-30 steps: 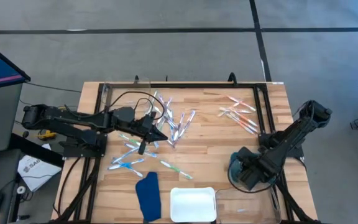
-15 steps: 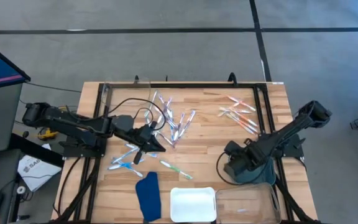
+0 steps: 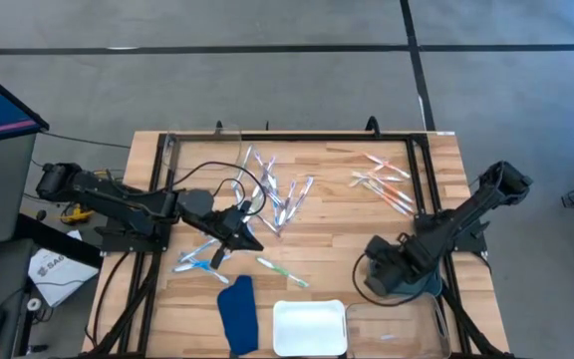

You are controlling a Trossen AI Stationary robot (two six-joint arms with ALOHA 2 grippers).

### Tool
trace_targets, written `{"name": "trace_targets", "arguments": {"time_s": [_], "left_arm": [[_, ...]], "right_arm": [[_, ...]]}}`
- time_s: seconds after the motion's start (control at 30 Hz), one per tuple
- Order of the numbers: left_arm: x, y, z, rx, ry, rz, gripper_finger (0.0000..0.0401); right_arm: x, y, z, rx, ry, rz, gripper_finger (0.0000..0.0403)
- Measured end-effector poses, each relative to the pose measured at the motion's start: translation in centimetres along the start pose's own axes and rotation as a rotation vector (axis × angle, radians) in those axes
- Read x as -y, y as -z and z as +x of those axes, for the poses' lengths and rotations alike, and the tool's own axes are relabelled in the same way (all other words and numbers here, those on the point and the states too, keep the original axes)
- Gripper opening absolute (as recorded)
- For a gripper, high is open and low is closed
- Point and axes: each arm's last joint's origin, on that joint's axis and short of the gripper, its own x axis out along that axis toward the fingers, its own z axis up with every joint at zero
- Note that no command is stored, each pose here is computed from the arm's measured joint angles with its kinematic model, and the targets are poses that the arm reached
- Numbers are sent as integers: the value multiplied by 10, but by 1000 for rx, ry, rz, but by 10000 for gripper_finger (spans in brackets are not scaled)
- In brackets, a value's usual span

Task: Pick & Place Toothbrushes
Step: Move the green bin to the center of the table

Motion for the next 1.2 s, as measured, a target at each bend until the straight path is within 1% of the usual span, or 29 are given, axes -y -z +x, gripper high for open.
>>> {"name": "trace_targets", "arguments": {"time_s": [0.1,0.33,0.5,0.6,0.8,0.97,1.2], "left_arm": [[0,0,0,0,0,-3,2],[1,0,0,-1,5,-24,2],[2,0,0,1,9,-23,2],[2,0,0,2,9,-18,2],[2,0,0,2,9,-18,2],[2,0,0,2,9,-18,2],[2,0,0,1,9,-18,2]], "right_arm": [[0,3,5,4,-7,5,0],[8,5,39,4,-47,16,0],[13,1,47,5,-46,20,0],[10,-7,48,21,-86,4,0],[3,-28,49,86,-200,-36,0],[3,-46,49,150,-245,-37,0],[2,-70,48,257,-316,-73,0]]}}
